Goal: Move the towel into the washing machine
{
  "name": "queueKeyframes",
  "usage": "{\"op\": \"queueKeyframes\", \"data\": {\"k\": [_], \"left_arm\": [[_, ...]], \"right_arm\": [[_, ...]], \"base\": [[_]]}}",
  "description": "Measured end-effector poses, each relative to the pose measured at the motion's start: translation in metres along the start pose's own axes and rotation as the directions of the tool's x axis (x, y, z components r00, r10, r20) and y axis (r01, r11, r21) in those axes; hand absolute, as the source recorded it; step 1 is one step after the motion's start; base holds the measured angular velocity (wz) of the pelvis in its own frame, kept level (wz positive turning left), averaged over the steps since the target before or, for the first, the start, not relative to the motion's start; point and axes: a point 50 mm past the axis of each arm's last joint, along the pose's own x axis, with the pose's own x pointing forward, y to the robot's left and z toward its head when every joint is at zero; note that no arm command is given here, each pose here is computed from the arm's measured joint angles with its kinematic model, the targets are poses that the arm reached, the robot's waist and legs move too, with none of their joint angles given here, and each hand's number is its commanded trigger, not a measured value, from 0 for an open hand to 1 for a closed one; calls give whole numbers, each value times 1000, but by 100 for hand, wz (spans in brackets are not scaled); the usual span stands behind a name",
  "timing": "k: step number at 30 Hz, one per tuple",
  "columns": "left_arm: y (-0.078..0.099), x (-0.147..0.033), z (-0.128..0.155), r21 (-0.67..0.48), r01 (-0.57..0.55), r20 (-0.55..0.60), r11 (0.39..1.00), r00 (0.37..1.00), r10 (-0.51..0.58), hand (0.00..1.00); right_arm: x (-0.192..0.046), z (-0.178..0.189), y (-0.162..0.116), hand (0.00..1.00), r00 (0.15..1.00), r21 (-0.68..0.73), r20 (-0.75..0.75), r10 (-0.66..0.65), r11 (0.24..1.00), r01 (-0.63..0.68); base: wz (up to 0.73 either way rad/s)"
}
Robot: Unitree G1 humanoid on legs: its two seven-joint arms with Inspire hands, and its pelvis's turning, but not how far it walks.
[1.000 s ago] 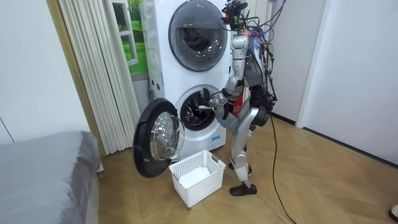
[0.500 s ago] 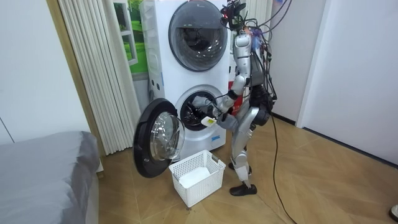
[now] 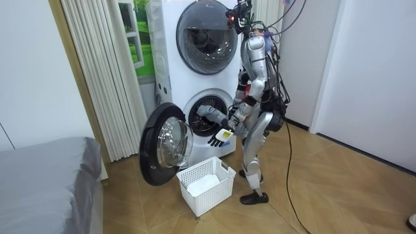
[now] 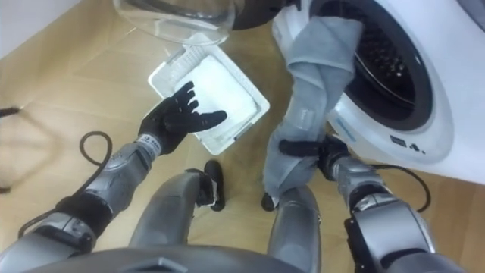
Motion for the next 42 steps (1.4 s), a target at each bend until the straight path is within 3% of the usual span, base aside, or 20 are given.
{"op": "queueKeyframes", "data": {"k": [10, 13, 16, 22, 31, 32, 34, 42], "left_arm": [[11, -7, -8, 18, -31, -35, 999, 999, 31, 0], [11, -7, -8, 18, -29, -41, 999, 999, 30, 0], [13, -9, -11, 24, -33, -58, 999, 998, 35, 0], [17, -12, -14, 19, -53, -70, 998, 996, 54, 0], [24, -21, -10, -3, -109, -39, 994, 993, 109, 0], [24, -21, -9, -3, -111, -35, 994, 993, 111, 0], [25, -26, -9, -3, -116, -23, 993, 993, 115, 0], [27, -32, -7, -41, -182, 7, 982, 983, 183, 0]], "right_arm": [[-4, 9, -14, 100, 999, 179, 11, 39, 983, -40], [-6, 7, -20, 100, 999, 298, 24, 47, 953, -52], [-7, 10, -24, 100, 997, 438, 62, 45, 896, -67], [-13, 27, -41, 100, 984, 699, 176, -31, 707, -103], [-17, 73, -48, 100, 958, 818, 276, -77, 542, -192], [-17, 78, -48, 91, 957, 838, 277, -82, 509, -199], [-18, 86, -46, 0, 956, 858, 281, -85, 469, -211], [-25, 133, -40, 0, 956, 935, 272, -109, 264, -236]], "base": [[6], [16], [0], [0], [4], [9], [8], [6]]}}
